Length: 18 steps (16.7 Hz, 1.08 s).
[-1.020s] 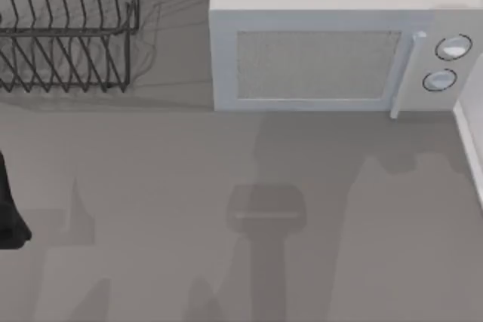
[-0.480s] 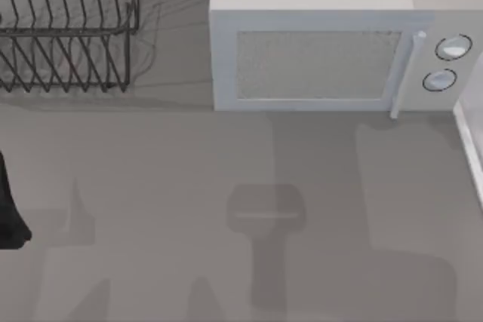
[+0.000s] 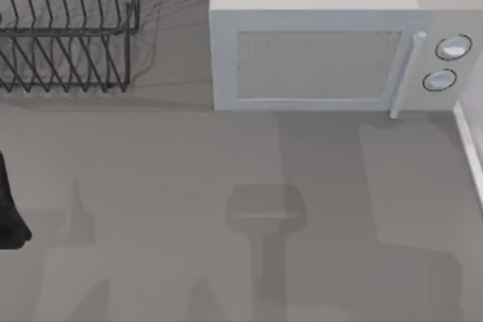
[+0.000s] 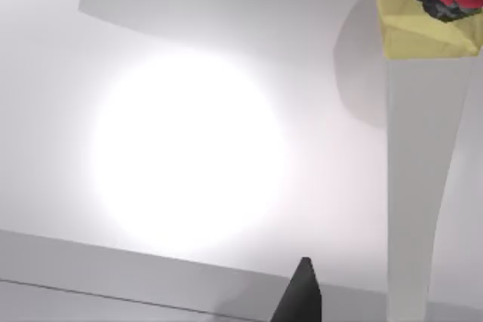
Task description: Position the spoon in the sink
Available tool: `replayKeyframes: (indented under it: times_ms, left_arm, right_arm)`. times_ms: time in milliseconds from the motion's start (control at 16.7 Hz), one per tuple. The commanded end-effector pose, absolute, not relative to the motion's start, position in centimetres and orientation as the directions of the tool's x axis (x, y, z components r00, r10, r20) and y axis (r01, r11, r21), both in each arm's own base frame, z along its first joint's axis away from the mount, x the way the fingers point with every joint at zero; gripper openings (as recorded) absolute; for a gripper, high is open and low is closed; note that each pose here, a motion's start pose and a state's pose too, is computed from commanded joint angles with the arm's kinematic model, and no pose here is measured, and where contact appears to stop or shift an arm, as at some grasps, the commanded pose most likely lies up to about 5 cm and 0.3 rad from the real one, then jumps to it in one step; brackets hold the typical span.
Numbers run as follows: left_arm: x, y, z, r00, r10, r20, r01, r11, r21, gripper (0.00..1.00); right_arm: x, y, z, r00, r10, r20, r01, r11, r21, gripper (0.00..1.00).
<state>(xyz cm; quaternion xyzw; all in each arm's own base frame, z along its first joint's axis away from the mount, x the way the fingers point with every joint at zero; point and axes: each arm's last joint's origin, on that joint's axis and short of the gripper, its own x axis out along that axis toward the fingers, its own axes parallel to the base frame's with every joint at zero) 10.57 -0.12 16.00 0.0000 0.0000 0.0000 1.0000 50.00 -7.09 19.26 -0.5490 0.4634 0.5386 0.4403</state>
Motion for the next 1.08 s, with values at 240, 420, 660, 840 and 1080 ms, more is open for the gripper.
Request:
replayKeyframes:
  times_ms: [240,420,660,840,1080]
  left_arm:
    - [10.6,-0.1,16.0,1.0,0.0,0.0,0.0,1.0,0.0,1.0]
    - [10.6,-0.1,16.0,1.0,0.0,0.0,0.0,1.0,0.0,1.0]
    - [10.6,-0.1,16.0,1.0,0.0,0.0,0.0,1.0,0.0,1.0]
    - [10.6,-0.1,16.0,1.0,0.0,0.0,0.0,1.0,0.0,1.0]
    - [10.6,-0.1,16.0,1.0,0.0,0.0,0.0,1.0,0.0,1.0]
  right_arm:
    - [50.3,-7.0,17.6,-0.009,-0.034,-0.999,-0.981,-0.194,0.015,0.0]
    - [50.1,-6.8,16.6,0.011,-0.036,-0.999,-0.981,-0.193,-0.004,0.0]
    - [49.9,-6.8,15.6,0.004,-0.036,-0.999,-0.982,-0.19,0.003,0.0]
    - [49.9,-6.8,15.6,0.004,-0.036,-0.999,-0.982,-0.19,0.003,0.0]
    - [49.9,-6.8,15.6,0.004,-0.036,-0.999,-0.982,-0.19,0.003,0.3]
